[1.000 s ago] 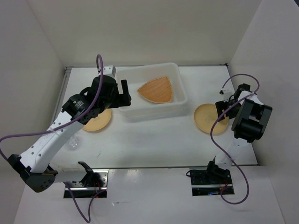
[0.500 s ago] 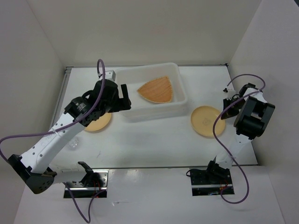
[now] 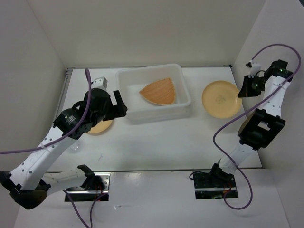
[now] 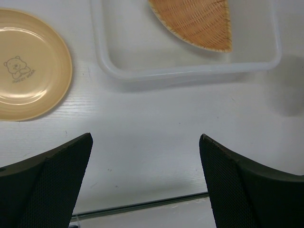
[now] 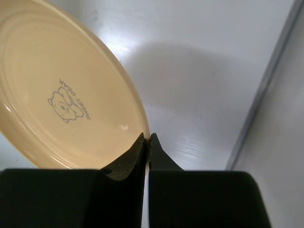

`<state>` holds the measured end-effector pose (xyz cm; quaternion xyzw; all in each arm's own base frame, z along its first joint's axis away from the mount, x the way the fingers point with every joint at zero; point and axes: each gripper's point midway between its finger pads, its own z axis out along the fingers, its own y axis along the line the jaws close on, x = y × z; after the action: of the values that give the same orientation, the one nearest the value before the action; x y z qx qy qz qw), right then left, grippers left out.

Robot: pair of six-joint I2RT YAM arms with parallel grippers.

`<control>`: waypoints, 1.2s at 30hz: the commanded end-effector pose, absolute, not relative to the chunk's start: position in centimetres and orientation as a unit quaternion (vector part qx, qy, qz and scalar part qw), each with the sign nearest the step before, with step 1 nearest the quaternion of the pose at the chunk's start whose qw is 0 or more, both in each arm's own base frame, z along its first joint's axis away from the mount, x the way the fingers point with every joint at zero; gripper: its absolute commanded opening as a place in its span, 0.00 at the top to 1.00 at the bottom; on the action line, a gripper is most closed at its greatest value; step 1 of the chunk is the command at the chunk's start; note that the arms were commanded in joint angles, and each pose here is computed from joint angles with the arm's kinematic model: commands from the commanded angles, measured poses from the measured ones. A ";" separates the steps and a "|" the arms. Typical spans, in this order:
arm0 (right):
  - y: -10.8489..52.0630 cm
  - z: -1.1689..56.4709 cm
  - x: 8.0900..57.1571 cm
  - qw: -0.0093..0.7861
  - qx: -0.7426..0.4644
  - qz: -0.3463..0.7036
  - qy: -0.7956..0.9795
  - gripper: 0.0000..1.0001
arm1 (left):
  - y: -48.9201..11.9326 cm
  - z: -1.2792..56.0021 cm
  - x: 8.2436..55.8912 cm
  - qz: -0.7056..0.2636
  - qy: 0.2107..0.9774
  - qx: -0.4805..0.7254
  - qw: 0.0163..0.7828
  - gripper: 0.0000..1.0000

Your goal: Place the mixed dishes into the plastic bin

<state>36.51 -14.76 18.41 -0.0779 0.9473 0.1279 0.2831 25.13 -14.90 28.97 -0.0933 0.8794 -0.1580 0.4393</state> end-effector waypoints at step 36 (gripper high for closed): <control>18.4 15.6 55.7 0.333 -0.348 0.131 0.867 0.94 | -7.8 28.7 17.8 -0.156 0.859 -0.259 0.412 0.01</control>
<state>55.10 18.32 14.46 -0.3512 0.8724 0.1374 0.3110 17.96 -8.24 29.15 -0.2409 0.8621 -0.1610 0.4157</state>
